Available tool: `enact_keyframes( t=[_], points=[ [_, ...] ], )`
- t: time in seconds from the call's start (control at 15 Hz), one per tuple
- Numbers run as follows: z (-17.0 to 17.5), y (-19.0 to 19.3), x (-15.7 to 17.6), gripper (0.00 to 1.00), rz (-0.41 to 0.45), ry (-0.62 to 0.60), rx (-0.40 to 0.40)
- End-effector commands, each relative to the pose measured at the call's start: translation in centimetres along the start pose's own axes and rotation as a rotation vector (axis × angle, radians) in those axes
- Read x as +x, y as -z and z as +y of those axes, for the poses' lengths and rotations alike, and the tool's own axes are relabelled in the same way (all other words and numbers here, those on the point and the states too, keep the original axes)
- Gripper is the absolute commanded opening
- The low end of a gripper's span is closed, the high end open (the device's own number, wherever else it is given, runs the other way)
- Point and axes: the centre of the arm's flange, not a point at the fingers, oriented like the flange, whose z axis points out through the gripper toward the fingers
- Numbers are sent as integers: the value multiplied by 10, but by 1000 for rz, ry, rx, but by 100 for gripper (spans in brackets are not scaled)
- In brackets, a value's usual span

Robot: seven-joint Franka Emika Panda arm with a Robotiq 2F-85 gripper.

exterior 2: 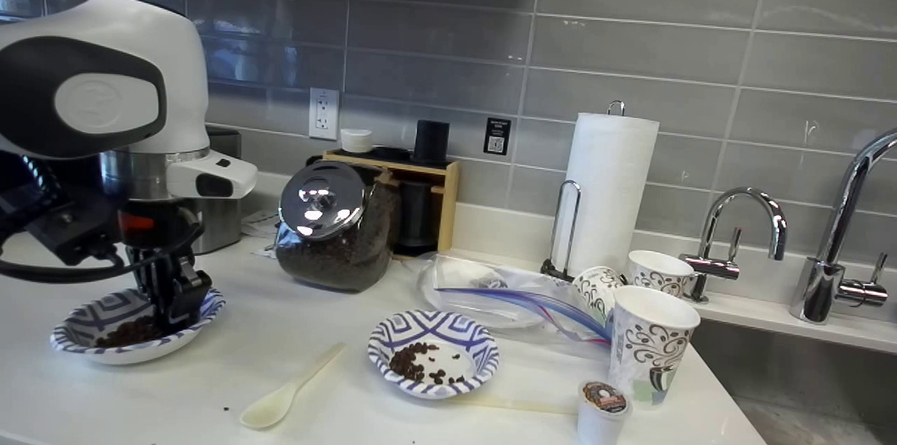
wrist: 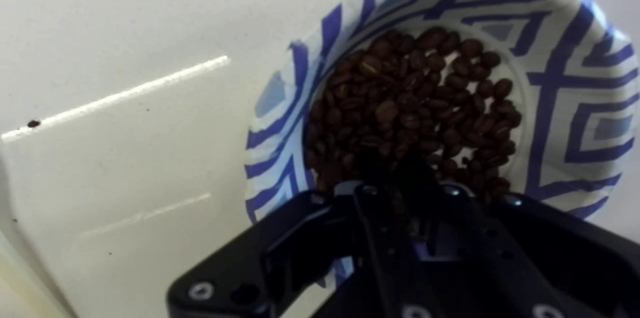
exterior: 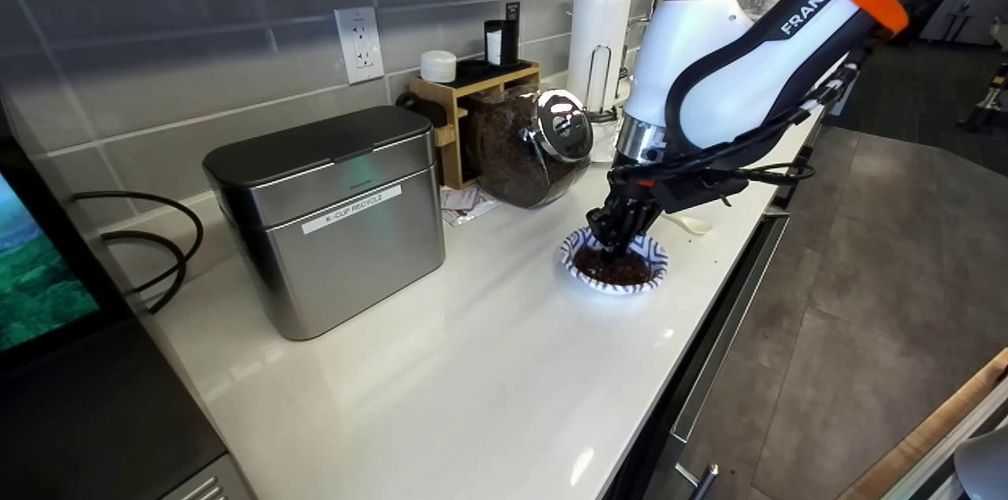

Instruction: Put one brown object on the paper towel

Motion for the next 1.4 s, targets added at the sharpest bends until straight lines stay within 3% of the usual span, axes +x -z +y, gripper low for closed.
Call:
enact_keyframes(
  t=[0.0, 0.13, 0.27, 0.93, 1.33],
  points=[
    [-4, -3, 0, 15, 12, -11, -7],
    [-3, 0, 0, 3, 18, -15, -4],
    [-1, 4, -1, 0, 24, -20, -5],
    [2, 38, -3, 2, 62, -35, 34],
    [23, 69, -12, 2, 71, -78, 47]
  ],
)
